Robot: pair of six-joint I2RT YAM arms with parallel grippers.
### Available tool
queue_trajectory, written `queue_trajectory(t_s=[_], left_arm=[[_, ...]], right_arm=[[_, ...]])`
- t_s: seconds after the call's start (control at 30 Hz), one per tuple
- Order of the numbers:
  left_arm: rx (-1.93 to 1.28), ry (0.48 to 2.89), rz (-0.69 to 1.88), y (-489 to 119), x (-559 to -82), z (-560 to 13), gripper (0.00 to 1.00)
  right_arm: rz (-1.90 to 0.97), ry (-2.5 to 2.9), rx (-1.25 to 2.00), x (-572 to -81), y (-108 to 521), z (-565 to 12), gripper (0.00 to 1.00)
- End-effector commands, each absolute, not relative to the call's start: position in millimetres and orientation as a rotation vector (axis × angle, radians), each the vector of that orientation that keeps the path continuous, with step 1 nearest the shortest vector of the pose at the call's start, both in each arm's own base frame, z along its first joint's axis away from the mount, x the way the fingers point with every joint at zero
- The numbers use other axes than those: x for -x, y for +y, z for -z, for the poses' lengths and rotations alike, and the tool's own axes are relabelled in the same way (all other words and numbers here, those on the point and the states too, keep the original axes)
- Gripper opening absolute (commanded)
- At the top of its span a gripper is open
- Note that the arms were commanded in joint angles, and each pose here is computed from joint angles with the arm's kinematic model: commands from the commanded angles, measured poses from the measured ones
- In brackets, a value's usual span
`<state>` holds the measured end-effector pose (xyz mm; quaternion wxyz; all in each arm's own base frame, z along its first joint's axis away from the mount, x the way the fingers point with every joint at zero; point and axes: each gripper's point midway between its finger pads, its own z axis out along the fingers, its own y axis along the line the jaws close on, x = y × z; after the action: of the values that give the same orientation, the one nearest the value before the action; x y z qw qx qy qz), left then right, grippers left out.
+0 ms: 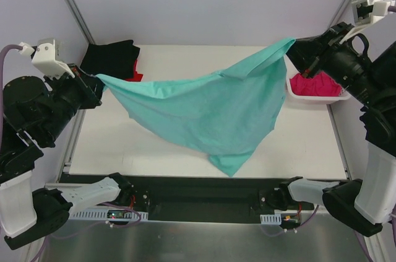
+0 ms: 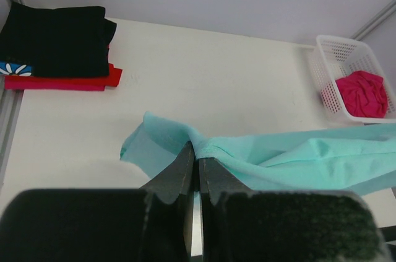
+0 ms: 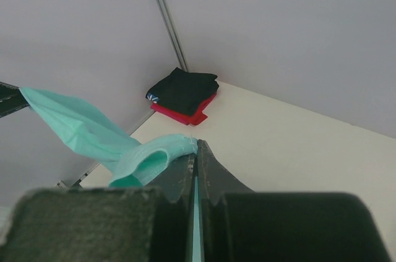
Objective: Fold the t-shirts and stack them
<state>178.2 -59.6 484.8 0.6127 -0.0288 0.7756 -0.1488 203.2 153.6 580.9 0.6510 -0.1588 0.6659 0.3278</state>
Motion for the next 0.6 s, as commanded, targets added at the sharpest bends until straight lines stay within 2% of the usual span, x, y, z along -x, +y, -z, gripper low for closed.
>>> queue_trajectory(t_s=[0.0, 0.4, 0.57], left_arm=[[0.087, 1.746, 0.314, -50.9, -179.2, -491.0, 0.0], [0.072, 1.73, 0.442, -52.9, -155.1, -493.6, 0.0], [0.05, 1.702, 0.539, -55.1, -136.8, -497.2, 0.0]], right_arm=[[-0.719, 1.382, 0.329, -180.7, 135.8, -612.3, 0.01], [-0.782, 1.396, 0.315, -155.6, 132.3, -604.1, 0.01], [-0.826, 1.357, 0.31, -126.2, 125.5, -605.4, 0.01]])
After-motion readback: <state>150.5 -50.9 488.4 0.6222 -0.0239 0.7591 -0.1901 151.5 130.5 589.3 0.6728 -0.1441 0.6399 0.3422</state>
